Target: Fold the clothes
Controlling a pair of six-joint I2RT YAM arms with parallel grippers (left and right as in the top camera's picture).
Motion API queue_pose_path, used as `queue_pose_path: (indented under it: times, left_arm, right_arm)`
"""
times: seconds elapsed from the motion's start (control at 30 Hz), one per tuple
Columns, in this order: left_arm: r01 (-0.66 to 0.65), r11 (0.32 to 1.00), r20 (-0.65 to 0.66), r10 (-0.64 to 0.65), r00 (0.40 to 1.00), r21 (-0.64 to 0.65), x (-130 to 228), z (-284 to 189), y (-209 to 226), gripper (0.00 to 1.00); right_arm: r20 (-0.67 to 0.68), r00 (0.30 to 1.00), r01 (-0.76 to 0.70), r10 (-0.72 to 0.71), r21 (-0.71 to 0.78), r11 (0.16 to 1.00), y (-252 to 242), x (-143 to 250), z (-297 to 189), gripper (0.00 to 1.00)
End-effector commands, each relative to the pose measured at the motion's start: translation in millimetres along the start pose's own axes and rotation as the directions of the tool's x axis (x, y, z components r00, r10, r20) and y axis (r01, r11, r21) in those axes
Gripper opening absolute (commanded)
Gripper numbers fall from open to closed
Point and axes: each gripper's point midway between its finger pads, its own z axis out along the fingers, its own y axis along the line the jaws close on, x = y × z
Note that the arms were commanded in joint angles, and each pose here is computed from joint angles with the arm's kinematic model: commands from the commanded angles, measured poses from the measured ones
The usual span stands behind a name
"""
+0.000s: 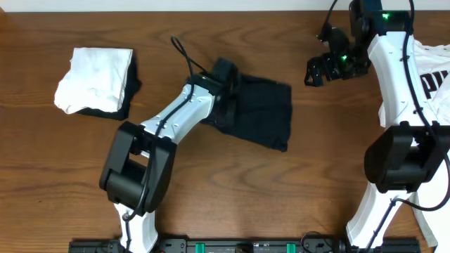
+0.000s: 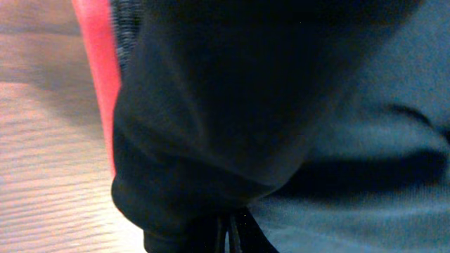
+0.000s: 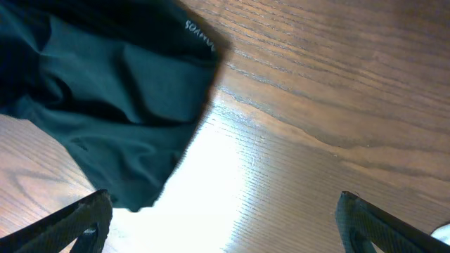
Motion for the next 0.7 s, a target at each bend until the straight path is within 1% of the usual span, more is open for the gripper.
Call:
queue_pose_path:
  times: [0.0,0.1,0.2,0.3,0.4,0.47,0.57,0.67]
  left_arm:
    - [-0.013,0.998,0.024,0.014,1.0,-0.067,-4.1,-0.4,13.2,0.06]
    - [-0.013,0.999,0.014,0.014,1.0,-0.046,-1.1,-5.3,9.3,0.06]
    - [-0.018,1.0,0.059,0.017,0.998,0.018,-6.7,-31.6,-3.2,0.06]
    - [-0.033,0.997,0.182,0.021,0.983,0.062,-23.2,-71.8,-13.0,0.06]
    - [-0.055,0.993,0.311,0.02,0.95,0.104,-40.0,-110.2,-22.2,0.06]
    - [-0.069,0.99,0.374,0.018,0.927,0.123,-50.0,-125.9,-27.1,0.06]
    - [-0.077,0.986,0.399,0.012,0.917,0.147,-56.9,-128.0,-32.4,0.06]
    - [-0.075,0.979,0.381,-0.002,0.925,0.188,-60.1,-115.9,-40.0,0.06]
  right_arm:
    - [0.004,1.0,-0.005,0.005,0.004,1.0,-2.1,-0.8,-0.8,0.99]
    - [0.004,1.0,-0.005,0.005,0.004,1.0,-2.1,-0.8,-0.8,0.99]
    - [0.004,1.0,-0.005,0.005,0.004,1.0,-2.1,-0.8,-0.8,0.99]
    - [0.004,1.0,-0.005,0.005,0.004,1.0,-1.9,-0.8,-0.7,0.99]
    - [0.004,1.0,-0.005,0.005,0.004,1.0,-2.1,-0.8,-0.8,0.99]
    - [0.004,1.0,-0.005,0.005,0.004,1.0,-2.1,-0.8,-0.8,0.99]
    - [0.004,1.0,-0.005,0.005,0.004,1.0,-2.1,-0.8,-0.8,0.99]
    - [0.004,1.0,-0.005,0.005,0.004,1.0,-2.1,-0.8,-0.8,0.99]
